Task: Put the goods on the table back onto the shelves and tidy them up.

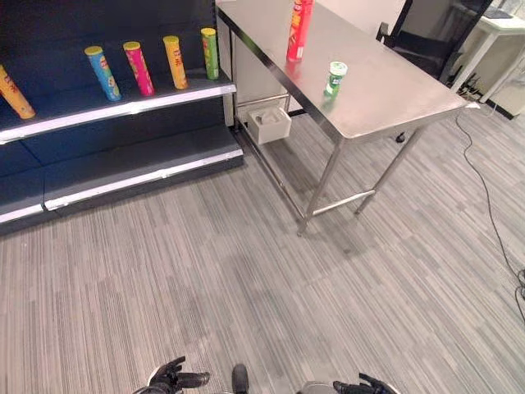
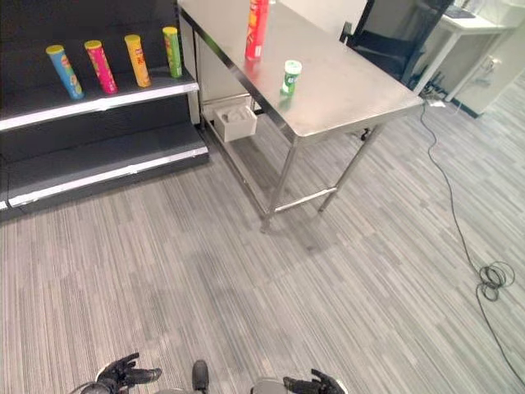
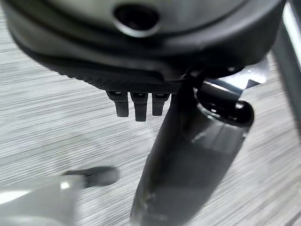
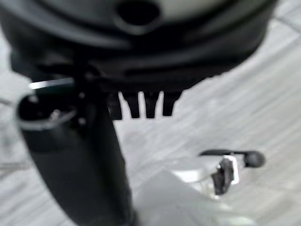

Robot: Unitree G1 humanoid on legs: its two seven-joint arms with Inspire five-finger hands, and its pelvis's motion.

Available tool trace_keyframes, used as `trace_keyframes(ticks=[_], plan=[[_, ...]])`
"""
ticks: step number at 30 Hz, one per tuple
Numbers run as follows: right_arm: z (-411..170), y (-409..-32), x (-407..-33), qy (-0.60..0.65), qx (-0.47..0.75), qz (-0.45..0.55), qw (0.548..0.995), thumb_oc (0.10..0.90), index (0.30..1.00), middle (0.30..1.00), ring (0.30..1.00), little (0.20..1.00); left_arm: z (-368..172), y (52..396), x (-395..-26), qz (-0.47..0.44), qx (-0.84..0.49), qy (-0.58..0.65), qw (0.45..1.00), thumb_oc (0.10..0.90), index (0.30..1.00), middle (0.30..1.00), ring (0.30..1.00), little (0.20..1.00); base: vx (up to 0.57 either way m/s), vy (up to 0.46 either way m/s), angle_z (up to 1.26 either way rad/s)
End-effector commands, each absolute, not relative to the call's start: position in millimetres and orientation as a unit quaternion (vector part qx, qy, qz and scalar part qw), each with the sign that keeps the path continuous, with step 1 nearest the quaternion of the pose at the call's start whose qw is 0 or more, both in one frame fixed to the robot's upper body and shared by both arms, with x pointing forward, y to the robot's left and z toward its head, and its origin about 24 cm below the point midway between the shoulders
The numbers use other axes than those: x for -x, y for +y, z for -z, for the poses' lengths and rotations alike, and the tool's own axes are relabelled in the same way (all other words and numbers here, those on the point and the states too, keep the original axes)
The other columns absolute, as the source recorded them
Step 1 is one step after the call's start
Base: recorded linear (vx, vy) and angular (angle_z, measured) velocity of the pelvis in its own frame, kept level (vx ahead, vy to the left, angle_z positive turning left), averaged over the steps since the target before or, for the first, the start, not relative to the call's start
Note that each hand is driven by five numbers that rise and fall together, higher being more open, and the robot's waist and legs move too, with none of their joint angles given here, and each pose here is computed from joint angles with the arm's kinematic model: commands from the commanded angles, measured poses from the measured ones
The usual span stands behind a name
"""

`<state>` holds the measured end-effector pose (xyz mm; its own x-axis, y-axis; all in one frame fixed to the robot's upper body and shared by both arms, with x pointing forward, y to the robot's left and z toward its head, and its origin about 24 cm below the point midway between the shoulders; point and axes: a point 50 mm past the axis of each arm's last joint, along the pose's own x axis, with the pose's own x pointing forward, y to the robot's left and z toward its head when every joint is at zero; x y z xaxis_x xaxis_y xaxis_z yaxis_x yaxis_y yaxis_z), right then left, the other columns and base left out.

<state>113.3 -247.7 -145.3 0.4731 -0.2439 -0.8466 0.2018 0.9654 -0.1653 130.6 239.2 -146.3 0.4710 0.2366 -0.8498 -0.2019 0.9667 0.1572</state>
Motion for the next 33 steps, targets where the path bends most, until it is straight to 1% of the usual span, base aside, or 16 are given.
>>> trace_keyframes(ticks=[1, 7, 9, 14, 19, 23, 26, 33], plan=[[142.0, -263.6, -111.4, 0.497, 0.028, 0.149, 0.854, 0.8, 0.9, 0.9, 0.9, 0.9, 142.0, 250.1, -126.6, -0.124, -0.047, 0.482, 0.866, 0.8, 0.9, 0.9, 0.9, 0.9, 0.26, 0.012, 0.34], [145.1, -272.3, -93.9, 0.519, 0.031, 0.168, 0.838, 0.8, 0.9, 0.9, 0.9, 0.9, 142.6, 245.0, -129.2, -0.106, -0.056, 0.482, 0.868, 0.8, 0.9, 0.9, 0.9, 0.9, 0.41, -0.005, 0.45], [148.5, -276.7, -76.8, 0.539, 0.024, 0.185, 0.822, 0.8, 0.9, 0.9, 0.9, 0.9, 145.6, 236.0, -127.3, -0.088, -0.056, 0.486, 0.868, 0.8, 0.9, 0.9, 0.9, 0.9, 0.4, -0.091, 0.12], [150.6, -279.2, -65.2, 0.551, 0.008, 0.2, 0.81, 0.8, 0.9, 0.9, 0.9, 0.9, 144.1, 228.1, -134.8, -0.071, -0.054, 0.475, 0.876, 0.8, 0.9, 0.9, 0.9, 0.9, 0.29, -0.104, 0.42], [147.3, -280.1, -78.7, 0.538, 0.011, 0.195, 0.82, 0.8, 0.9, 0.9, 0.9, 0.9, 141.7, 232.1, -137.0, -0.09, -0.044, 0.469, 0.877, 0.8, 0.9, 0.9, 0.9, 0.9, 0.15, -0.091, -0.12], [145.5, -277.8, -90.2, 0.528, 0.022, 0.184, 0.829, 0.8, 0.9, 0.9, 0.9, 0.9, 143.6, 230.0, -134.3, -0.091, -0.042, 0.475, 0.874, 0.8, 0.9, 0.9, 0.9, 0.9, 0.32, 0.116, -0.54], [145.7, -279.0, -90.7, 0.535, 0.042, 0.176, 0.825, 0.8, 0.9, 0.9, 0.9, 0.9, 145.8, 230.7, -130.1, -0.091, -0.046, 0.484, 0.869, 0.8, 0.9, 0.9, 0.9, 0.9, 0.29, 0.16, -0.53], [147.6, -277.9, -85.8, 0.54, 0.03, 0.189, 0.82, 0.8, 0.9, 0.9, 0.9, 0.9, 147.7, 235.1, -124.2, -0.104, -0.046, 0.493, 0.863, 0.8, 0.9, 0.9, 0.9, 0.9, 0.18, 0.197, -0.86]])
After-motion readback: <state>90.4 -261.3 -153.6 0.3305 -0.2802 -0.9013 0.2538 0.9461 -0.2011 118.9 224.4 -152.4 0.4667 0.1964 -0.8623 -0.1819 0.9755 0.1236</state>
